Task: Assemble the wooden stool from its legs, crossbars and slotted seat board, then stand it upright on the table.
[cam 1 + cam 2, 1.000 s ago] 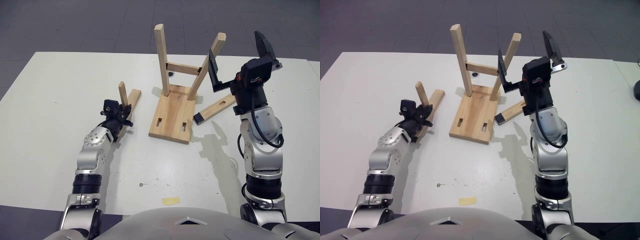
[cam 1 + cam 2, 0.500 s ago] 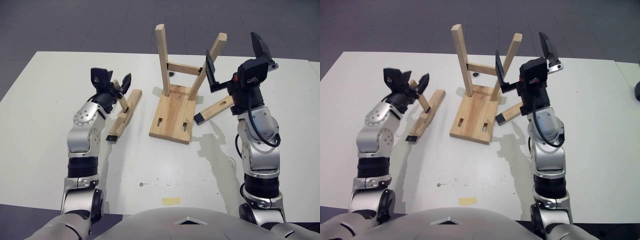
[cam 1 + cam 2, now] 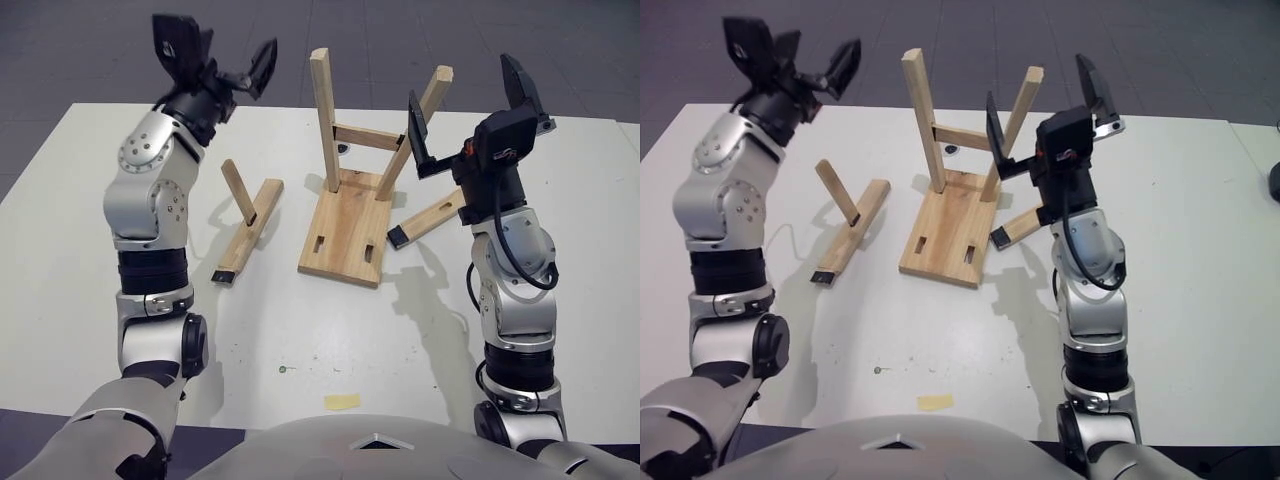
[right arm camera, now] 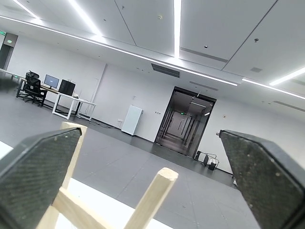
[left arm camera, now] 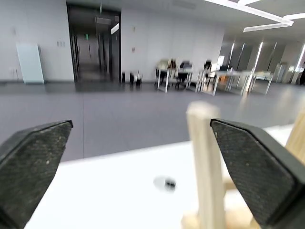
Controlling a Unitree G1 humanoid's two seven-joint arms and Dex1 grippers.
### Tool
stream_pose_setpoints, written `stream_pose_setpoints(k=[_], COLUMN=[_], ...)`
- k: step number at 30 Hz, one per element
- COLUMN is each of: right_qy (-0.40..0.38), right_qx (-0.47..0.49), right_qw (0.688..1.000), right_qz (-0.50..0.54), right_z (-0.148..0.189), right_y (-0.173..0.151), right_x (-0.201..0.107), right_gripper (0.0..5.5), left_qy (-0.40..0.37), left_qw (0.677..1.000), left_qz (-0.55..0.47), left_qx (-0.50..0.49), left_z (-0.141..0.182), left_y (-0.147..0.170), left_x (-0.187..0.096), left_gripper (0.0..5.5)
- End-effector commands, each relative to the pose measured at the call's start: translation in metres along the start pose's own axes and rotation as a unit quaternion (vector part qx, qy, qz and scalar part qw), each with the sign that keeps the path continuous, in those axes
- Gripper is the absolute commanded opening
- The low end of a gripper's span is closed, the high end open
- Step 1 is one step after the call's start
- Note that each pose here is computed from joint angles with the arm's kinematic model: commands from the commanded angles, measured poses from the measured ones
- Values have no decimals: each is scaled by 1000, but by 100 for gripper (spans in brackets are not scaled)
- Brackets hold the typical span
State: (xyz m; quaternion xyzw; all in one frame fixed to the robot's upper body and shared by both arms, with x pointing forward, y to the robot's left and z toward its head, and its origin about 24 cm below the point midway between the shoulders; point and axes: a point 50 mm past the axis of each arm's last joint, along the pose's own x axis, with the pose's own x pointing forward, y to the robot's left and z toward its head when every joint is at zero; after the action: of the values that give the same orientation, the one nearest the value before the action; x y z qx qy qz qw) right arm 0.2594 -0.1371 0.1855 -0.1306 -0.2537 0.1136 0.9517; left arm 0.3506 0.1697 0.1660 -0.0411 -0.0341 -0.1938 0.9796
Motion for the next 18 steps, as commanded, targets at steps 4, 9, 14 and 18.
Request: stream_pose_setpoints(k=[4, 9, 14, 18], right_qy=[13, 21, 21, 18], right_qx=[19, 23, 21, 19], right_qw=[1000, 999, 1000, 1000], right_qz=[8, 6, -4, -3], right_z=[-1, -1, -1, 0], right_y=[9, 14, 11, 10], right_x=[-6, -12, -13, -12], right_gripper=[540, 540, 540, 540], left_qy=[108, 83, 26, -55], left_qw=[992, 994, 999, 998], left_qz=[31, 27, 14, 26], left_qx=[-58, -61, -41, -31], left_z=[-80, -65, -27, 28], left_y=[6, 2, -2, 3], left_x=[-23, -21, -11, -10], left_gripper=[538, 538, 538, 538])
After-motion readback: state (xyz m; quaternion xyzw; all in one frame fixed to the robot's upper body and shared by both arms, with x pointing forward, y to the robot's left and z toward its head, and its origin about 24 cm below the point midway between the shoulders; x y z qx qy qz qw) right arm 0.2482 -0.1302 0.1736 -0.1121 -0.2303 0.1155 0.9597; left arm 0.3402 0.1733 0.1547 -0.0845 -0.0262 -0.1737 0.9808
